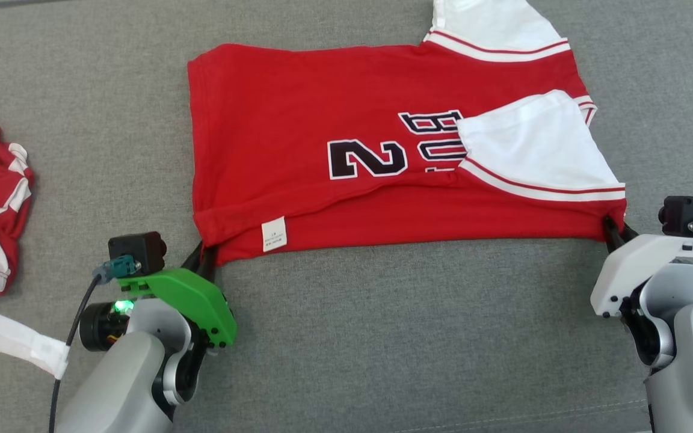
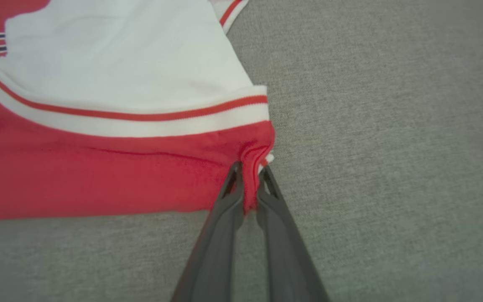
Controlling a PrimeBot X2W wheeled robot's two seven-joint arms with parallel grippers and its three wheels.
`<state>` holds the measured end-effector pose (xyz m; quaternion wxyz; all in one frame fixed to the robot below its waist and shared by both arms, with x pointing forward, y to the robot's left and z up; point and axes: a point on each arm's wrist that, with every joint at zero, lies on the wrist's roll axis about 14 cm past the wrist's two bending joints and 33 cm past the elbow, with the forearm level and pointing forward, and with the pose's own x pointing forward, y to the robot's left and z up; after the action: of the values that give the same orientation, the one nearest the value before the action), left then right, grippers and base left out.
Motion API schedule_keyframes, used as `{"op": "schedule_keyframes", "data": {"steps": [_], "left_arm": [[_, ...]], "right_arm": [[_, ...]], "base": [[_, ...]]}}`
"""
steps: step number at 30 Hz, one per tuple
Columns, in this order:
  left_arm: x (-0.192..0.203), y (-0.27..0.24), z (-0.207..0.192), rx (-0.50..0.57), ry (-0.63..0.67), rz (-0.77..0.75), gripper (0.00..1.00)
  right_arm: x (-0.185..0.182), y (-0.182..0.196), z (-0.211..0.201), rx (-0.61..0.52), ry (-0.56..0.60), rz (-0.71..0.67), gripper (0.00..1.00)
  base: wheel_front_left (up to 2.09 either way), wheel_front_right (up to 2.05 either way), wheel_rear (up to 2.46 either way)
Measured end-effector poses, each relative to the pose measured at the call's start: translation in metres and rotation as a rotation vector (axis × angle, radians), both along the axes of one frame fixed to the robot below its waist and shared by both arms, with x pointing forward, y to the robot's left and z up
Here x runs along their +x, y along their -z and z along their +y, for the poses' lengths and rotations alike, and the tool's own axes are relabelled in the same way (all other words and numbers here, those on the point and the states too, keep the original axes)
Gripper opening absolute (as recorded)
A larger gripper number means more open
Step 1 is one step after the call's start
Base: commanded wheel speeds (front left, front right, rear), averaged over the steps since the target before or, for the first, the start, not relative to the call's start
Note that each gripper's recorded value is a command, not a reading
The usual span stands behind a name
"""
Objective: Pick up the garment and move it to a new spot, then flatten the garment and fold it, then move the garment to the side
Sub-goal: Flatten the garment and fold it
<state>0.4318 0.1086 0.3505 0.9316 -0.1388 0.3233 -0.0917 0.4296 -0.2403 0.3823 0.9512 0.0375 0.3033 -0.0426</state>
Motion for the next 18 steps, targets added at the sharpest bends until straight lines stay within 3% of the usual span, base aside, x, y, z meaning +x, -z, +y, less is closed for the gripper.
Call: {"op": "schedule_keyframes", "data": {"steps": [6,15,16,17,18], "left_arm": [[-0.022,-0.019,0.001,-0.015,0.018,-0.028,0.00],[-0.069,-0.023,0.004,-0.036,0.009,0.073,0.02],[-0.072,-0.023,0.004,-0.039,0.005,0.081,0.37],[-0.074,-0.024,0.004,-0.038,0.001,0.081,0.98],[-0.075,-0.023,0.005,-0.035,-0.004,0.088,1.00]], "right_arm": [[-0.025,-0.025,-0.005,0.001,0.018,-0.044,0.00],[-0.080,-0.026,-0.011,0.032,0.068,0.023,0.00],[-0.083,-0.026,-0.010,0.040,0.071,0.025,0.10],[-0.085,-0.025,-0.010,0.045,0.073,0.031,0.55],[-0.086,-0.025,-0.010,0.046,0.074,0.032,1.00]], "base": [[0.00,0.00,0.00],[0.00,0.00,0.00],[0.00,0.00,0.00],[0.00,0.00,0.00],[0.00,0.00,0.00]]}}
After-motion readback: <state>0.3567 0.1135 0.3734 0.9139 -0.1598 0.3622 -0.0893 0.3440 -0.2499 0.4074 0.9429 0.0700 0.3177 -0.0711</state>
